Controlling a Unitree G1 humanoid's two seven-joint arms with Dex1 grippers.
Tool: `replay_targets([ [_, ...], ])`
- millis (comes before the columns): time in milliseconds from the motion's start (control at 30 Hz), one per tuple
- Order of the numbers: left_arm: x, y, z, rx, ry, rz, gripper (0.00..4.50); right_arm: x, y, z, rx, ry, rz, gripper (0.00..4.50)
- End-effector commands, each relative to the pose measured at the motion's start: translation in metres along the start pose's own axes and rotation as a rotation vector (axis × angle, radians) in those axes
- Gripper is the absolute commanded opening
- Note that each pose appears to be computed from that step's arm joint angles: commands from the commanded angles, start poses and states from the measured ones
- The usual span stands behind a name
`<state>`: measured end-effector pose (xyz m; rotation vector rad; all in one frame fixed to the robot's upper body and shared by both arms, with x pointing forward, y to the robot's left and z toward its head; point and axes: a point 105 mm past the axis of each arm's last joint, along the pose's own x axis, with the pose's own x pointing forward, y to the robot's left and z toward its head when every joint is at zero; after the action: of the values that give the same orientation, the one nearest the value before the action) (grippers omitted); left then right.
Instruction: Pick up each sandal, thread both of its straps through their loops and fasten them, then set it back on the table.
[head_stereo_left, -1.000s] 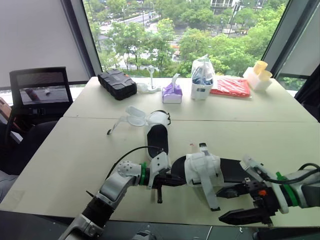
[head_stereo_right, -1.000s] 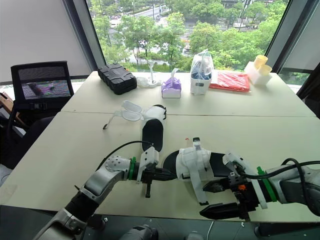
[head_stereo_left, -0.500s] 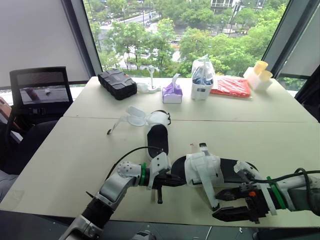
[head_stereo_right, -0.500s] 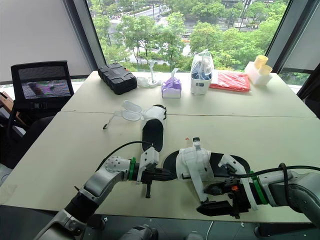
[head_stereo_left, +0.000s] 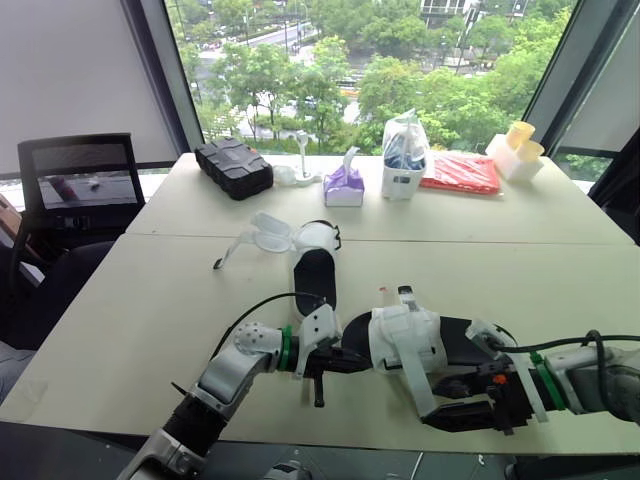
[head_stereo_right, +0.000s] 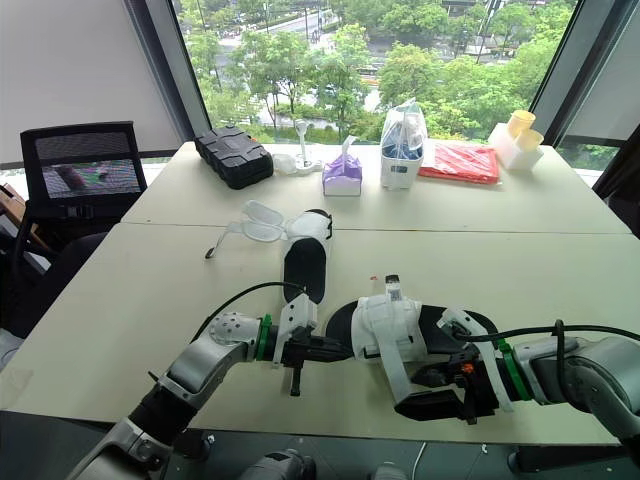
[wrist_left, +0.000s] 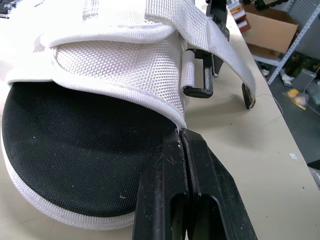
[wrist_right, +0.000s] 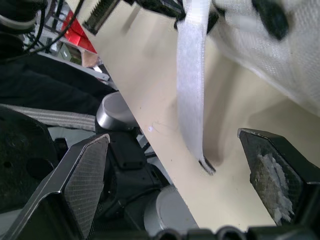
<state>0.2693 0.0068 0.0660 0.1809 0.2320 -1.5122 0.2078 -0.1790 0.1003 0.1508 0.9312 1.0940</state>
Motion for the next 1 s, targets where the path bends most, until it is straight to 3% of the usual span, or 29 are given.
replay_targets([
  [33, 0.003, -0.007, -0.03, -0.073, 0.106, -0.007, 0.0, 0.007, 0.002, 0.009, -0.003, -0.021, 0.017, 4.45],
  [167, 0.003, -0.006, -0.029, -0.073, 0.105, -0.003, 0.0, 0.014, 0.001, 0.014, 0.004, -0.023, 0.025, 4.45],
  [233, 0.003, -0.006, -0.029, -0.074, 0.105, 0.0, 0.0, 0.016, 0.001, 0.016, 0.006, -0.025, 0.028, 3.95],
  [267, 0.003, -0.006, -0.029, -0.075, 0.104, 0.001, 0.0, 0.017, 0.001, 0.016, 0.006, -0.023, 0.029, 3.6],
  [500, 0.003, -0.006, -0.029, -0.078, 0.102, 0.006, 0.0, 0.016, 0.005, 0.014, -0.004, 0.001, 0.04, 0.04],
  [767, 0.003, -0.006, -0.029, -0.076, 0.102, 0.003, 0.0, 0.005, 0.029, 0.045, -0.081, -0.07, 0.147, 0.04],
  [1000, 0.004, -0.006, -0.03, -0.077, 0.102, 0.005, 0.0, 0.015, 0.013, 0.089, -0.038, -0.202, 0.114, 0.04],
])
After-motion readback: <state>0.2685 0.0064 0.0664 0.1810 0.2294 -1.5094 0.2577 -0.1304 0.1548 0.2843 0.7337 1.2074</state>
